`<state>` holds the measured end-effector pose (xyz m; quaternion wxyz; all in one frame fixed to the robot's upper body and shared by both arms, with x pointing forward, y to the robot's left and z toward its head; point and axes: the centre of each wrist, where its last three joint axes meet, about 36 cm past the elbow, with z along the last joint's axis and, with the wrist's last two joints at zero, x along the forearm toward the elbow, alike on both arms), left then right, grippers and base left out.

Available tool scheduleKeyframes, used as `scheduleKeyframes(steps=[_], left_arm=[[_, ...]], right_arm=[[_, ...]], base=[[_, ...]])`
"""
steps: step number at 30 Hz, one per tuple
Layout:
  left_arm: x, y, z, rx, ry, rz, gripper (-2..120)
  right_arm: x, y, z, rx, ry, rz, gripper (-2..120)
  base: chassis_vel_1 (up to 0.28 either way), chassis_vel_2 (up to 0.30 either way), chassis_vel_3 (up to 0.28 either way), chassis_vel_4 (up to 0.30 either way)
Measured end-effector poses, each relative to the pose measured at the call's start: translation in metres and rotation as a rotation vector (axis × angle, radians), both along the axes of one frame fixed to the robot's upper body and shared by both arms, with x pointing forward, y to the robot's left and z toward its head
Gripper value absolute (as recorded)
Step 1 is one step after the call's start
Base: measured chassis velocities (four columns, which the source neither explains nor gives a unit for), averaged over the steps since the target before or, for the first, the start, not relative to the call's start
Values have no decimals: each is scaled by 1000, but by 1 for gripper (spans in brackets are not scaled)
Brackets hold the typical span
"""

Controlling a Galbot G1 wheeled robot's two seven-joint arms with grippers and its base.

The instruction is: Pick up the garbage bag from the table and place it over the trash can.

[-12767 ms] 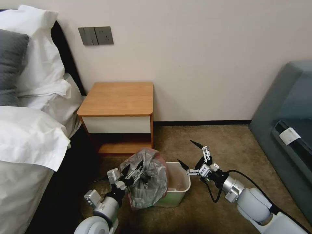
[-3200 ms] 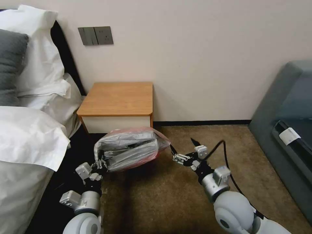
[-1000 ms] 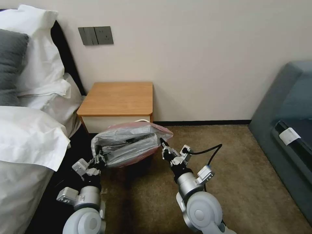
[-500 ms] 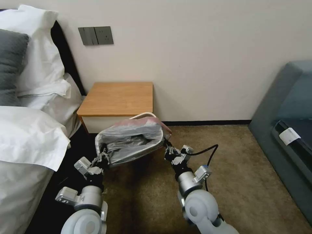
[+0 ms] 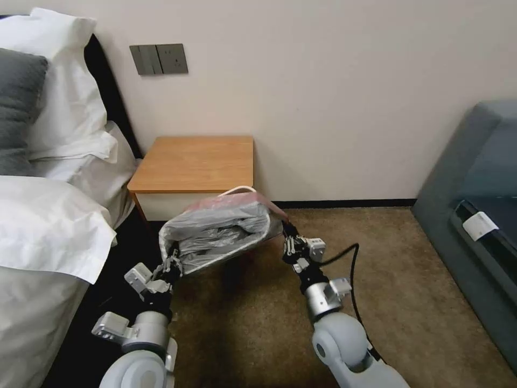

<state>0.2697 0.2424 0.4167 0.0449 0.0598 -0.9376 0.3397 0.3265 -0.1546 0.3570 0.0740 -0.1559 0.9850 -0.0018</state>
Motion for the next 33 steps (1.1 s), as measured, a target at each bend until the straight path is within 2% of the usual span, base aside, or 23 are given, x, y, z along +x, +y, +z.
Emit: scheduleKeyframes(steps=[2,3,5,6,8,9,11,14,16,17,19,25,27,29,30,33], left_arm=[[2,4,-4,38,10,-3,7],[2,4,-4,38,10,-3,7],[3,6,-8,67,16,-7,7],[3,6,-8,67,16,-7,7],[6,6,-10,82,15,-6,7],[6,6,-10,82,15,-6,7],[7,5,-11,89,10,-8,7],[7,5,-12,99,7,-10,7],[6,5,-16,136,4,-10,7],[6,5,-16,136,4,-10,7],[4,5,-19,175,3,-14,7],[2,4,-21,209,-1,-23,7],[2,3,-21,218,-3,-28,7],[2,3,-21,218,-4,-29,7],[2,2,-20,222,-6,-32,7],[2,0,-19,222,-9,-35,7]], right_arm=[[-3,-12,3,-48,-42,16,39],[-3,-12,3,-48,-42,16,39],[-2,-21,9,-69,-70,33,50],[-2,-21,9,-69,-70,33,50],[-3,-23,15,-76,-72,54,61],[-3,-23,15,-76,-72,54,61],[-1,-25,14,-93,-71,76,72],[0,-27,13,-108,-72,85,77],[0,-31,13,-135,-69,111,87],[0,-31,13,-135,-69,111,87],[4,-36,16,-170,-81,147,98],[16,-49,25,-256,-107,199,100],[25,-58,30,-333,-126,234,100],[26,-59,30,-339,-127,236,100],[34,-65,34,-400,-140,259,100],[40,-66,37,-435,-144,273,100]], base=[[0,0,0,0],[0,0,0,0],[0,0,0,0],[0,0,0,0],[0,0,0,0],[0,0,0,0],[0,0,0,0],[0,0,0,0],[0,0,0,0],[0,0,0,0],[0,0,0,0],[0,0,0,0],[0,0,0,0],[0,0,0,0],[0,0,0,0],[0,0,0,0]])
